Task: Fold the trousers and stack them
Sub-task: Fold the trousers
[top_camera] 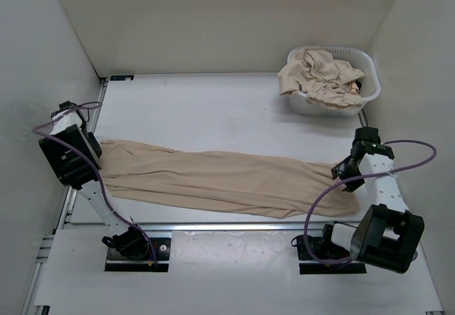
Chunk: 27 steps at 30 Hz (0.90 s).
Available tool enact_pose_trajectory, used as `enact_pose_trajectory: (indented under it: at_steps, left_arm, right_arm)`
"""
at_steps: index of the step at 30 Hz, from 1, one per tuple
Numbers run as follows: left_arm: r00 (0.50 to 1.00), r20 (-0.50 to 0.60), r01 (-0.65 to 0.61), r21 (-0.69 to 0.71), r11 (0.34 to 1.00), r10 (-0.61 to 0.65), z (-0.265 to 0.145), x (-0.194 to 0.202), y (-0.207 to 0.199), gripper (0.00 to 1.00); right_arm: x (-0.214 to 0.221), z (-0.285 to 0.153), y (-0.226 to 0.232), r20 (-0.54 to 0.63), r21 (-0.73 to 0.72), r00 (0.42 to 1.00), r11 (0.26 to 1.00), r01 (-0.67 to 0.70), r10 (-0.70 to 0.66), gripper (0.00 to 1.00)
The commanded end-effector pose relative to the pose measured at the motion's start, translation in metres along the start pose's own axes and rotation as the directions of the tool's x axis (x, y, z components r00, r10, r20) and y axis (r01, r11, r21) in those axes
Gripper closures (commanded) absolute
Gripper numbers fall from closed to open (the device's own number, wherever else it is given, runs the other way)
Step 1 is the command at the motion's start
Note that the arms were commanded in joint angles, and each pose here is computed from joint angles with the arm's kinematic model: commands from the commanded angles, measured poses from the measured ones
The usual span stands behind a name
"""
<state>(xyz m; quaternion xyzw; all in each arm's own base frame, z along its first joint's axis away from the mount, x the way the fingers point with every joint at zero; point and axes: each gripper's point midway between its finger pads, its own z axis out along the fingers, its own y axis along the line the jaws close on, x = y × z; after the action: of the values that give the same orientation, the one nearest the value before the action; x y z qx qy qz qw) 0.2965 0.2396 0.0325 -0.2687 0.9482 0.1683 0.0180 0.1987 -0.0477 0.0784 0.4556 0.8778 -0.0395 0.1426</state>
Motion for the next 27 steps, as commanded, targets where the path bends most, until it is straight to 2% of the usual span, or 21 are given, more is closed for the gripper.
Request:
enact_pose_trajectory:
  at_steps: [1,4,8,9,11,12,13,15,19,20,21,24,27]
  left_arm:
    - [0.997,0.07,0.036,-0.074,0.997,-0.031,0.0,-0.026,0.015,0.24]
    - [0.998,0.05,0.028,-0.074,0.997,-0.024,0.009,-0.026,0.012,0.24]
    - [0.999,0.028,0.018,-0.044,0.999,-0.017,0.014,-0.018,0.005,0.33]
    - [0.999,0.028,0.018,-0.044,0.999,-0.017,0.014,-0.018,0.005,0.46]
    - [1.0,0.019,0.014,-0.006,1.0,-0.014,0.013,-0.016,-0.002,0.59]
    - [0.999,0.031,0.018,0.008,1.0,-0.018,0.007,-0.018,-0.002,0.63]
    - [0.999,0.04,0.02,0.034,0.999,-0.021,0.004,-0.02,-0.006,0.73]
    - [0.998,0.054,0.023,0.045,0.999,-0.026,-0.001,-0.022,-0.006,0.86]
    - [0.995,0.089,0.031,0.067,0.997,-0.037,-0.014,-0.026,-0.005,0.86]
    - [0.993,0.108,0.034,0.086,0.996,-0.043,-0.02,-0.031,-0.007,0.81]
    - [0.992,0.117,0.036,0.086,0.996,-0.046,-0.024,-0.032,-0.005,0.59]
    - [0.987,0.148,0.04,0.11,0.993,-0.056,-0.034,-0.039,-0.006,0.35]
    - [0.988,0.141,0.04,0.101,0.994,-0.054,-0.029,-0.041,-0.006,0.33]
  right_arm:
    - [0.015,0.009,0.014,-0.024,-0.005,1.0,1.0,0.016,-0.016,0.46]
    - [0.02,0.014,0.025,-0.036,-0.01,0.998,0.999,0.052,-0.053,0.46]
    - [0.028,0.025,0.029,-0.059,-0.007,0.996,0.998,0.066,-0.066,0.49]
    - [0.03,0.027,0.03,-0.065,-0.014,0.996,0.998,0.055,-0.055,0.54]
    - [0.037,0.038,0.029,-0.094,-0.007,0.994,0.998,0.058,-0.058,0.59]
    - [0.038,0.041,0.031,-0.102,-0.012,0.992,0.997,0.07,-0.071,0.64]
    - [0.042,0.045,0.028,-0.115,0.001,0.991,0.997,0.073,-0.073,0.69]
    - [0.045,0.056,0.02,-0.139,0.037,0.987,0.995,0.089,-0.083,0.8]
    - [0.04,0.07,0.003,-0.172,0.116,0.983,0.989,0.092,-0.071,0.86]
    - [0.035,0.07,0.005,-0.166,0.114,0.984,0.99,0.081,-0.061,0.86]
    - [0.026,0.069,0.007,-0.149,0.116,0.986,0.989,0.087,-0.069,0.86]
    - [0.009,0.07,0.013,-0.125,0.119,0.987,0.986,0.117,-0.102,0.86]
    - [-0.003,0.073,0.018,-0.112,0.131,0.984,0.98,0.152,-0.138,0.87]
